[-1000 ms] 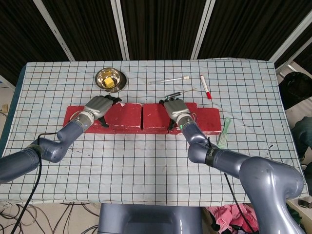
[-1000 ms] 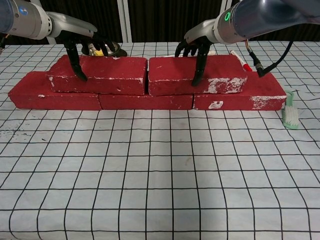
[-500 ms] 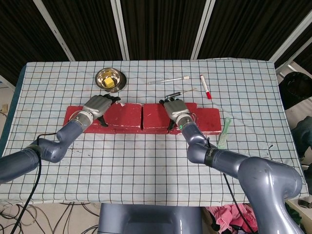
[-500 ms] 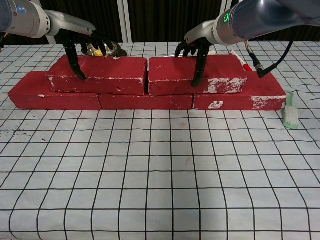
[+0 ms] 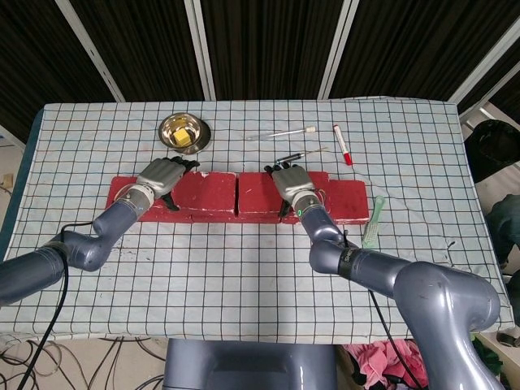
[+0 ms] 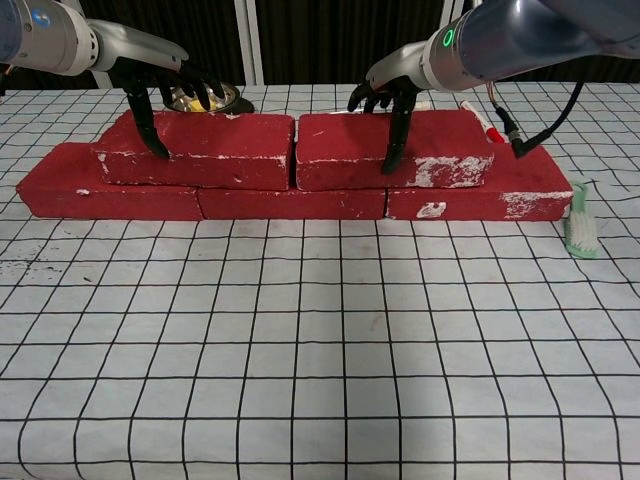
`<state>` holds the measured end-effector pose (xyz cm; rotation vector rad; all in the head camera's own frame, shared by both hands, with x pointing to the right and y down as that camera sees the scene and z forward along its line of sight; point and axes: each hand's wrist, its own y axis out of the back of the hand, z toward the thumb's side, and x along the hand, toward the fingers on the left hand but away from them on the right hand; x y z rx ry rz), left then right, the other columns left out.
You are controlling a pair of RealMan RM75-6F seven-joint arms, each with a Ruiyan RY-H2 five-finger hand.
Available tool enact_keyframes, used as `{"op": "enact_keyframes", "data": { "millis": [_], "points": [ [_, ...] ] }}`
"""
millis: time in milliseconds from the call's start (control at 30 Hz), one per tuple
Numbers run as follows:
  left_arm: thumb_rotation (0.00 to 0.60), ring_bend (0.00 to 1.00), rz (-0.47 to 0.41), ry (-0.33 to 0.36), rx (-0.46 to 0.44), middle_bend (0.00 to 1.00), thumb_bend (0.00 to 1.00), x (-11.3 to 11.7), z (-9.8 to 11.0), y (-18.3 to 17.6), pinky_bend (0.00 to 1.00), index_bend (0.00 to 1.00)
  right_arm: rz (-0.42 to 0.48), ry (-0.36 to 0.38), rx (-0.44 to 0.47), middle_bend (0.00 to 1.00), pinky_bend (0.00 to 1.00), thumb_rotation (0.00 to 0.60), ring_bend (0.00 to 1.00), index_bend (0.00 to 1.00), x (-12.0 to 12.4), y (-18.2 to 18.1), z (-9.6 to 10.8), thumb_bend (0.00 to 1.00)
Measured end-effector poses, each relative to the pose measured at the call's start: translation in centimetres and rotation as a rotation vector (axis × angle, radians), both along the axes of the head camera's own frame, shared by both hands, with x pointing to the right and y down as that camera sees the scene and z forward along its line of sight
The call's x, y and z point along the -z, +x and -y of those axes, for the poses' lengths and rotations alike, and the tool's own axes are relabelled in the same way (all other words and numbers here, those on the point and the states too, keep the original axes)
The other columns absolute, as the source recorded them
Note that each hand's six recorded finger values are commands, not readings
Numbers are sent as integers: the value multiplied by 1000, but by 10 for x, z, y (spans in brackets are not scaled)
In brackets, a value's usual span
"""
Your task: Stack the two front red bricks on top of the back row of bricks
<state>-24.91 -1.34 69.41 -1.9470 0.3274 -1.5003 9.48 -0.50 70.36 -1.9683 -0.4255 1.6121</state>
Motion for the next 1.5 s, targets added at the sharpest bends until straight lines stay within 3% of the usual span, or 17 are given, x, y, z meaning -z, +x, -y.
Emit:
{"op": "enact_keyframes", "data": {
  "millis": [1500],
  "points": [
    [600, 67, 27, -8, 19, 134, 0, -2, -2, -7, 173, 83, 12, 11, 9, 46, 114, 600, 1, 25, 9, -2, -4, 0]
  ]
}}
